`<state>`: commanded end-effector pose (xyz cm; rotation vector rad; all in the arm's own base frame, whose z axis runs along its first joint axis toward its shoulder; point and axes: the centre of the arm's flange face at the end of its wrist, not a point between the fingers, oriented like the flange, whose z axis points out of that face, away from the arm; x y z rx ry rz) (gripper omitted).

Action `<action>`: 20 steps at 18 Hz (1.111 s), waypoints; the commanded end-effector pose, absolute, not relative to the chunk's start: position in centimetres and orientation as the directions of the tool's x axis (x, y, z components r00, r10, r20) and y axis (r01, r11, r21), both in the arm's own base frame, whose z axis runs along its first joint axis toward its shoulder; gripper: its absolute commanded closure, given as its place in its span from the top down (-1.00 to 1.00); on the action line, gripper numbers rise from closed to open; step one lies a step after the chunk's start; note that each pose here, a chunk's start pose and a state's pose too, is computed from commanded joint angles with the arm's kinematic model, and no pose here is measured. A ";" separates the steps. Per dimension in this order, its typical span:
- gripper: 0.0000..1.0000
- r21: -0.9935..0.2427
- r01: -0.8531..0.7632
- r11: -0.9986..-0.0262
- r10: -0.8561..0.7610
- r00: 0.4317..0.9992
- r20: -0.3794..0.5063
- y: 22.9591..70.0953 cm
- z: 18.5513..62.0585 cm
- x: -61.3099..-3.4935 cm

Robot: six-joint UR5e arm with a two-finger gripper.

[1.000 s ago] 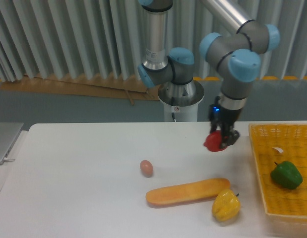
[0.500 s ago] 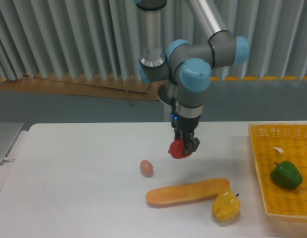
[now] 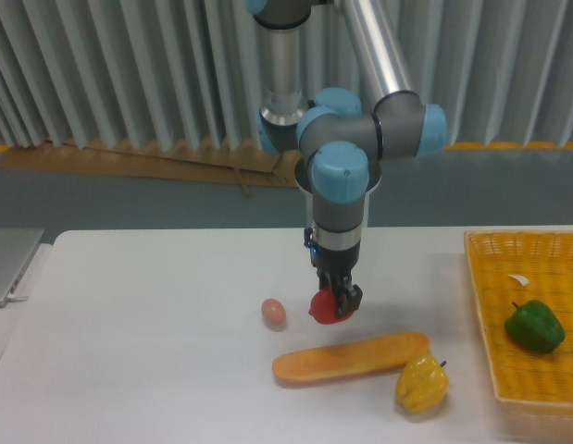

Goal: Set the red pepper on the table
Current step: 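Carry the red pepper out of the basket toward the egg, then lower the red pepper onto the table beside the orange loaf and release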

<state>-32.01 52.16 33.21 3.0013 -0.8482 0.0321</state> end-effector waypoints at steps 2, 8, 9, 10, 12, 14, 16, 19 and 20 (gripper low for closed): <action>-0.30 0.029 -0.523 -0.852 -0.523 0.852 0.013 52.0 33.1 -32.0; -0.30 0.088 -0.536 -0.840 -0.540 0.842 -0.025 52.3 30.9 -31.3; -0.30 0.096 -0.537 -0.838 -0.542 0.840 -0.032 52.5 30.4 -31.4; -0.30 0.096 -0.538 -0.837 -0.543 0.839 -0.036 52.8 29.9 -31.5; -0.29 0.096 -0.540 -0.836 -0.545 0.838 -0.037 53.0 29.4 -31.5; -0.29 0.099 -0.554 -0.827 -0.559 0.829 -0.031 53.3 29.3 -30.4; -0.29 0.104 -0.557 -0.824 -0.563 0.826 -0.031 53.6 29.4 -29.0; -0.29 0.159 -0.552 -0.819 -0.565 0.824 -0.050 54.3 29.3 -26.7; -0.29 0.170 -0.544 -0.822 -0.559 0.827 -0.055 54.4 29.3 -26.3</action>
